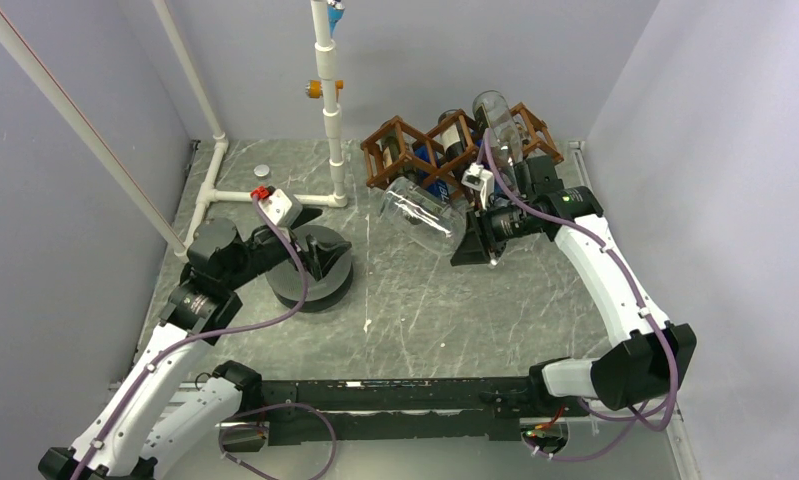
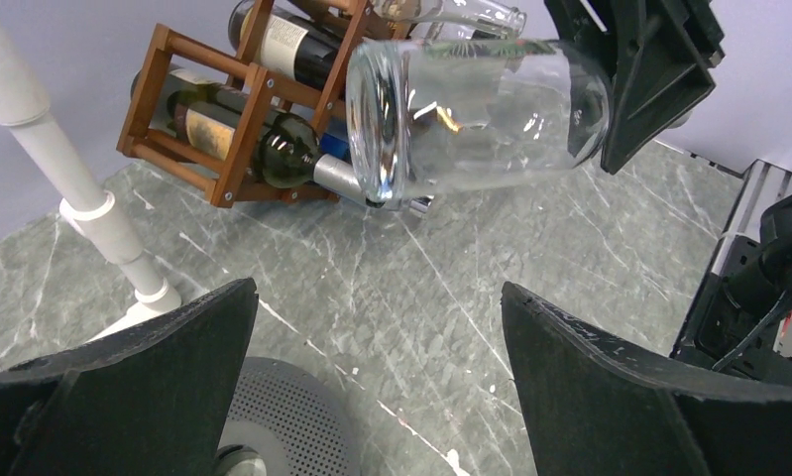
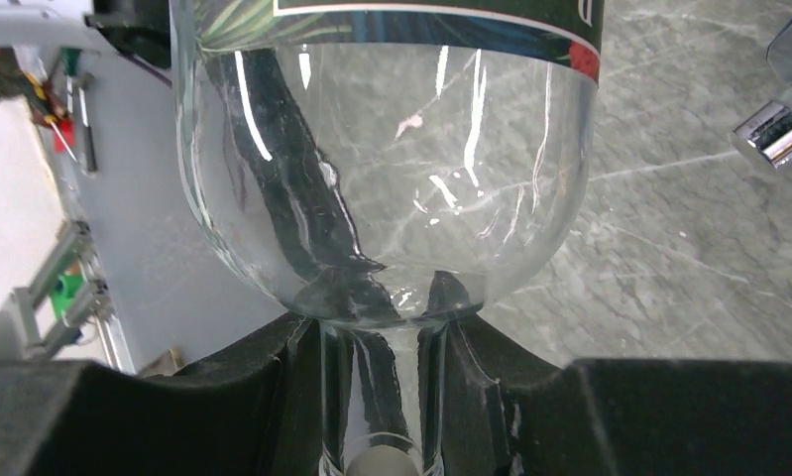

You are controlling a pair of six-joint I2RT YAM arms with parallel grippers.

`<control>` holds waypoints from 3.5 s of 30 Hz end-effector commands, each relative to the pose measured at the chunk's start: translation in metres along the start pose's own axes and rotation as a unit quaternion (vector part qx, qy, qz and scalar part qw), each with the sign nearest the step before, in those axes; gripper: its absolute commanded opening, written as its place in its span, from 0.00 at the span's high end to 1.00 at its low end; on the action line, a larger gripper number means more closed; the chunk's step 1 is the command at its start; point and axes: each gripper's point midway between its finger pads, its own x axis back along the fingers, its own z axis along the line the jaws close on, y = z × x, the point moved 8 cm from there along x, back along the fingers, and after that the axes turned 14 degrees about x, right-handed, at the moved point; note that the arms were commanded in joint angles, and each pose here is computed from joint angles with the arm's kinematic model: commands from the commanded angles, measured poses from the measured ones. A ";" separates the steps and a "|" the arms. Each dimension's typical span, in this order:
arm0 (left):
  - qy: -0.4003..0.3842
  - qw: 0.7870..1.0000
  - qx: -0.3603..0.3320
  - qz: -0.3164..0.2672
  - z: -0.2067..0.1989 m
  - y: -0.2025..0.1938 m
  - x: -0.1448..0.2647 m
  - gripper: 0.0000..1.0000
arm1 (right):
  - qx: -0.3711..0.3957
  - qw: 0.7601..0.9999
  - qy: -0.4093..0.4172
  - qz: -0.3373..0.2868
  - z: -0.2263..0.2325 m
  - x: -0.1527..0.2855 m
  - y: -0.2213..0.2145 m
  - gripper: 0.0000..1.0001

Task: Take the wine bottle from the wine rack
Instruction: Place the wine bottle at the center of the board.

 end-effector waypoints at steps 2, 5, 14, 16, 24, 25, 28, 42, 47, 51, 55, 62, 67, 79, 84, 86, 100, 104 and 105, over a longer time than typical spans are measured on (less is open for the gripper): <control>-0.031 0.999 -0.015 -0.024 -0.007 0.010 0.000 0.01 | 0.165 0.985 0.022 -0.043 0.012 0.011 0.017 1.00; -0.030 0.999 -0.014 -0.024 -0.006 0.009 0.000 0.01 | 0.175 0.984 0.033 -0.023 0.011 0.010 0.011 1.00; -0.031 0.999 -0.014 -0.025 -0.006 0.009 0.000 0.01 | 0.202 0.977 0.056 0.037 0.002 0.008 -0.003 1.00; -0.032 0.999 -0.014 -0.025 -0.007 0.009 0.000 0.01 | 0.206 0.976 0.051 0.054 0.000 0.009 -0.005 1.00; -0.031 0.999 -0.012 -0.024 -0.006 0.009 -0.001 0.01 | 0.246 0.962 -0.004 0.118 -0.006 0.018 -0.012 1.00; -0.031 0.999 -0.012 -0.024 -0.006 0.009 -0.001 0.01 | 0.252 0.959 -0.011 0.126 -0.006 0.019 -0.013 1.00; -0.031 0.999 -0.012 -0.024 -0.006 0.008 -0.001 0.01 | 0.273 0.949 -0.030 0.153 -0.007 0.026 -0.013 1.00; -0.031 0.999 -0.010 -0.022 -0.005 0.007 -0.002 0.01 | 0.364 0.891 -0.061 0.266 -0.011 0.036 -0.020 1.00; -0.032 0.999 -0.009 -0.020 -0.005 0.007 -0.003 0.01 | 0.405 0.856 -0.080 0.310 -0.010 0.039 -0.020 1.00; -0.032 0.999 -0.008 -0.019 -0.005 0.006 -0.003 0.01 | 0.421 0.835 -0.076 0.345 -0.010 0.041 -0.021 1.00; -0.033 0.999 -0.007 -0.017 -0.005 0.006 -0.004 0.01 | 0.432 0.810 -0.087 0.387 -0.010 0.045 -0.022 1.00; -0.034 0.999 -0.007 -0.016 -0.004 0.005 -0.005 0.01 | 0.448 0.752 -0.102 0.472 -0.012 0.047 -0.025 1.00; -0.035 0.999 -0.006 -0.015 -0.004 0.005 -0.005 0.01 | 0.460 0.710 -0.103 0.523 -0.014 0.043 -0.026 1.00; -0.035 0.999 -0.007 -0.016 -0.005 0.005 -0.004 0.01 | 0.480 0.612 -0.109 0.619 -0.016 0.022 -0.024 1.00; -0.037 0.999 -0.009 -0.018 -0.006 0.006 -0.003 0.01 | 0.478 0.573 -0.125 0.654 -0.016 0.013 -0.024 1.00; -0.037 0.999 -0.009 -0.018 -0.006 0.006 -0.003 0.01 | 0.481 0.563 -0.124 0.661 -0.015 0.009 -0.026 1.00; -0.036 0.999 -0.010 -0.019 -0.006 0.006 -0.003 0.01 | 0.501 0.506 -0.121 0.692 -0.007 -0.016 -0.034 0.61; -0.036 0.999 -0.010 -0.020 -0.006 0.006 -0.003 0.01 | 0.512 0.505 -0.120 0.684 -0.001 -0.022 -0.032 0.46; -0.036 0.999 -0.010 -0.020 -0.006 0.006 -0.003 0.01 | 0.515 0.507 -0.120 0.681 0.000 -0.024 -0.031 0.43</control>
